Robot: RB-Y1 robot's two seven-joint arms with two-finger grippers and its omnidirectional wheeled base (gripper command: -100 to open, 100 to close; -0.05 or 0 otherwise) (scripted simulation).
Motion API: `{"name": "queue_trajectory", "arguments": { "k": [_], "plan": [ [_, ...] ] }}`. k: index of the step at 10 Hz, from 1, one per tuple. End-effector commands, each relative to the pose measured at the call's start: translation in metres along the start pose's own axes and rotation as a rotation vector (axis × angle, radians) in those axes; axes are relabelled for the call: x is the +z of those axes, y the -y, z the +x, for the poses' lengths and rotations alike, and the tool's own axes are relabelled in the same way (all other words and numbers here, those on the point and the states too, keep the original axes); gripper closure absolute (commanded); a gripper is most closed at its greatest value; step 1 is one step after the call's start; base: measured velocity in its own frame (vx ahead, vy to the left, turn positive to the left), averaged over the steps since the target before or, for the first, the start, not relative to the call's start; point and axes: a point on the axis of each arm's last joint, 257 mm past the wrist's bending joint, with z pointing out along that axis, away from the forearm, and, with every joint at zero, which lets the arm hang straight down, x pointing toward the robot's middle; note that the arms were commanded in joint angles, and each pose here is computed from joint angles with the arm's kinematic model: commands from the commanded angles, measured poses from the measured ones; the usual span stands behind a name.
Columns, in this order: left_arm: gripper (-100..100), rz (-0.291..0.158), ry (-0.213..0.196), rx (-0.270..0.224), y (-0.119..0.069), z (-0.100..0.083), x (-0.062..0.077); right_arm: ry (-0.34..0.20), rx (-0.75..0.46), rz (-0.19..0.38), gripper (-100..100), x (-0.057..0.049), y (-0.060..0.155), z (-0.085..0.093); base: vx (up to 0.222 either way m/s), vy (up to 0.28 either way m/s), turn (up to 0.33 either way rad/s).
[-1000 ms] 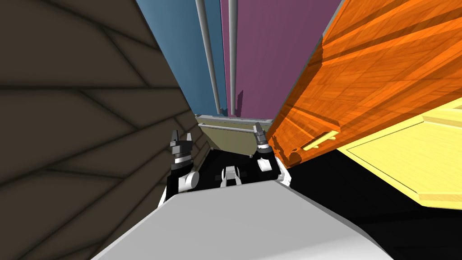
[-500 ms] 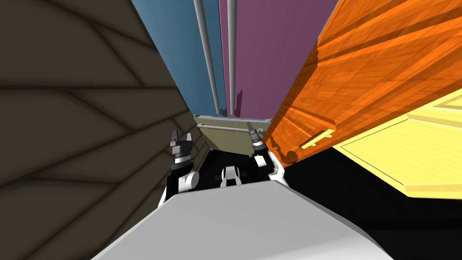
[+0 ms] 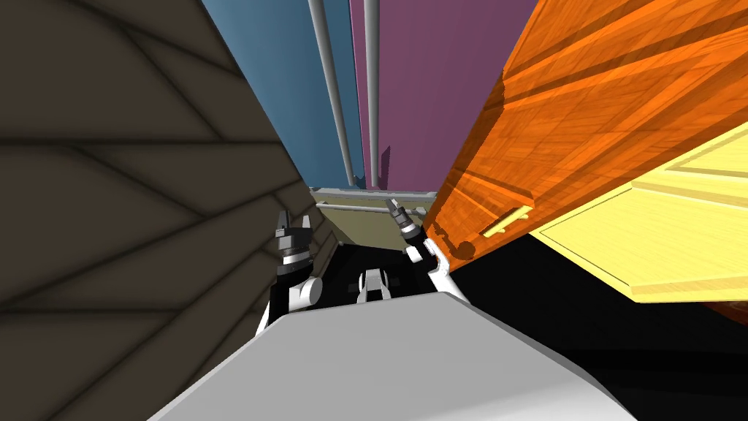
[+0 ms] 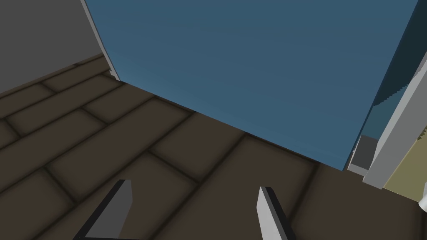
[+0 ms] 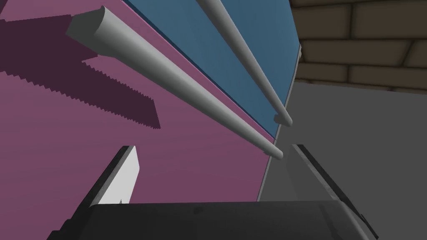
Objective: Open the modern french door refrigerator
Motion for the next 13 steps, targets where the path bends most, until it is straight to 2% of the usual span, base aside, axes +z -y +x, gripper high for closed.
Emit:
{"name": "queue_trajectory", "arguments": {
  "k": [1,2,3,4,5,6,7,8,9,11,12,13],
  "plan": [
    [0,0.0,0.0,0.0,0.0,0.0,0.0,-0.057,-0.081,-0.044,-100,0.017,-0.006,0.016,0.009,0.029,-0.068],
    [0,0.0,0.0,0.0,0.0,0.0,0.0,-0.061,-0.09,-0.045,-100,0.017,-0.006,0.017,0.01,0.025,-0.037],
    [0,0.0,0.0,0.0,0.0,0.0,0.0,-0.094,-0.134,-0.068,-100,0.026,-0.008,0.028,0.008,0.029,-0.086],
    [0,0.0,0.0,0.0,0.0,0.0,0.0,-0.096,-0.14,-0.068,-100,0.026,-0.008,0.029,0.008,0.026,-0.037],
    [0,0.0,0.0,0.0,0.0,0.0,0.0,-0.129,-0.187,-0.09,-100,0.035,-0.009,0.04,0.011,0.026,-0.068],
    [0,0.0,0.0,0.0,0.0,0.0,0.0,-0.162,-0.224,-0.098,-100,0.04,-0.006,0.052,0.018,0.044,-0.107],
    [0,0.0,0.0,0.0,0.0,0.0,0.0,-0.166,-0.248,-0.112,-100,0.043,-0.009,0.052,0.015,0.036,-0.044],
    [0,0.0,0.0,0.0,0.0,0.0,0.0,-0.196,-0.293,-0.128,-100,0.051,-0.007,0.062,0.008,0.033,-0.072],
    [0,0.0,0.0,0.0,0.0,0.0,0.0,-0.199,-0.306,-0.132,-100,0.052,-0.008,0.063,0.004,0.027,-0.042],
    [0,0.0,0.0,0.0,0.0,0.0,0.0,-0.262,-0.405,-0.156,-100,0.064,0.0,0.083,0.01,0.04,-0.102],
    [0,0.0,0.0,0.0,0.0,0.0,0.0,-0.264,-0.43,-0.169,-100,0.068,-0.003,0.083,0.013,0.04,-0.038],
    [0,0.0,0.0,0.0,0.0,0.0,0.0,-0.292,-0.482,-0.181,-100,0.075,0.001,0.091,0.01,0.036,-0.078]
  ]
}}
